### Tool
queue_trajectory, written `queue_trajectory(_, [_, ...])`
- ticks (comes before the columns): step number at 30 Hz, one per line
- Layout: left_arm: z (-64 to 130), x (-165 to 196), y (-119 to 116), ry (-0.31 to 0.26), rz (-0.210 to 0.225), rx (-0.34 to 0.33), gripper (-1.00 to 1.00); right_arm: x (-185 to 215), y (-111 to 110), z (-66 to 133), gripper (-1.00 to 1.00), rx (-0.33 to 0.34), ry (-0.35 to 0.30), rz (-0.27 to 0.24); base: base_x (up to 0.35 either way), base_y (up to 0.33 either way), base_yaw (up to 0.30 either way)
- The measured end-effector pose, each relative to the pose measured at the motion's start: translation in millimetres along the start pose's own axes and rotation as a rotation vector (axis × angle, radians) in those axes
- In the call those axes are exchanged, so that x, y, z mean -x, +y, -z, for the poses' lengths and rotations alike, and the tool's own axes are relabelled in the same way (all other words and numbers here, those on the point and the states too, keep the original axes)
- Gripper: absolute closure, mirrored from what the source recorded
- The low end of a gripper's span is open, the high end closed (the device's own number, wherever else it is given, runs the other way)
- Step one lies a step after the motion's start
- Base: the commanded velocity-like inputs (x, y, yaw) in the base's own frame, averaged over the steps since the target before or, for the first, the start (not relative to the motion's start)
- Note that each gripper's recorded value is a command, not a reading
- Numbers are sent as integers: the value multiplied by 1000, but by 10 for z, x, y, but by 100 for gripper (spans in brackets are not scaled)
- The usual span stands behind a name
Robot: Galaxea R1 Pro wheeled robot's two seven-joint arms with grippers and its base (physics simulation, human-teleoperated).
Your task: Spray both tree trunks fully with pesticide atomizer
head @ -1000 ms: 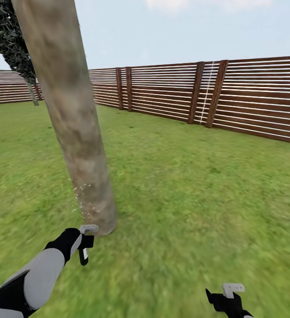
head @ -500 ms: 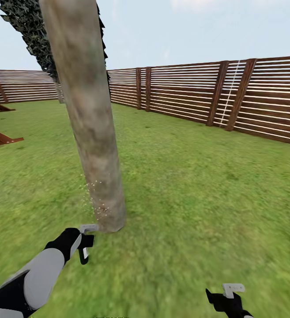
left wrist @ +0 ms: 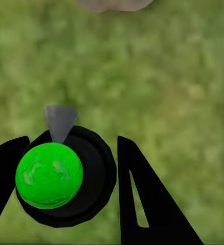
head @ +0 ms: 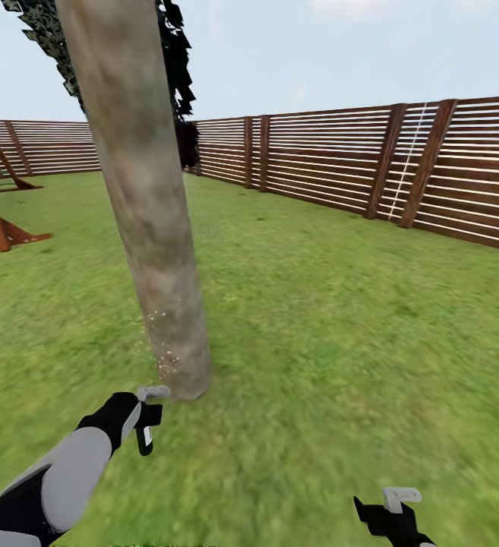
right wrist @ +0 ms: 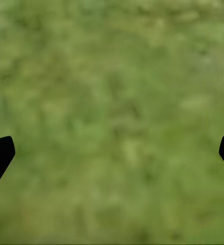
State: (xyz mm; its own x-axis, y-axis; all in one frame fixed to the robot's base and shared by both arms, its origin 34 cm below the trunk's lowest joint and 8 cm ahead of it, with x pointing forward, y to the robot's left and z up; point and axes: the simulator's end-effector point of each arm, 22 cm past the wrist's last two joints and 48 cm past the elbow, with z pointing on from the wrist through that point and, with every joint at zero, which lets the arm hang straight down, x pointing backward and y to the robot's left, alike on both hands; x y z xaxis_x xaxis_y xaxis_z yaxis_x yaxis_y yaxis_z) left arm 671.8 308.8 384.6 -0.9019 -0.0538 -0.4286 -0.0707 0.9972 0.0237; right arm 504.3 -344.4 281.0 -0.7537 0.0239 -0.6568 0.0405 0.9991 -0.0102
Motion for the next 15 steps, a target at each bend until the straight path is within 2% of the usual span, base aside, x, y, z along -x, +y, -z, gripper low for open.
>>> queue_trajectory(6, [-1,4,1,-2,0,1,100,0,0,0,-100,0,0,0,0,-279,275])
queue_trajectory(12, [-1,4,2,-2,0,1,100,0,0,0,-100,0,0,0,0,-279,38])
queue_trajectory(15, [-2,9,-25,-6,-1,-2,100,0,0,0,-100,0,0,0,0,-279,231])
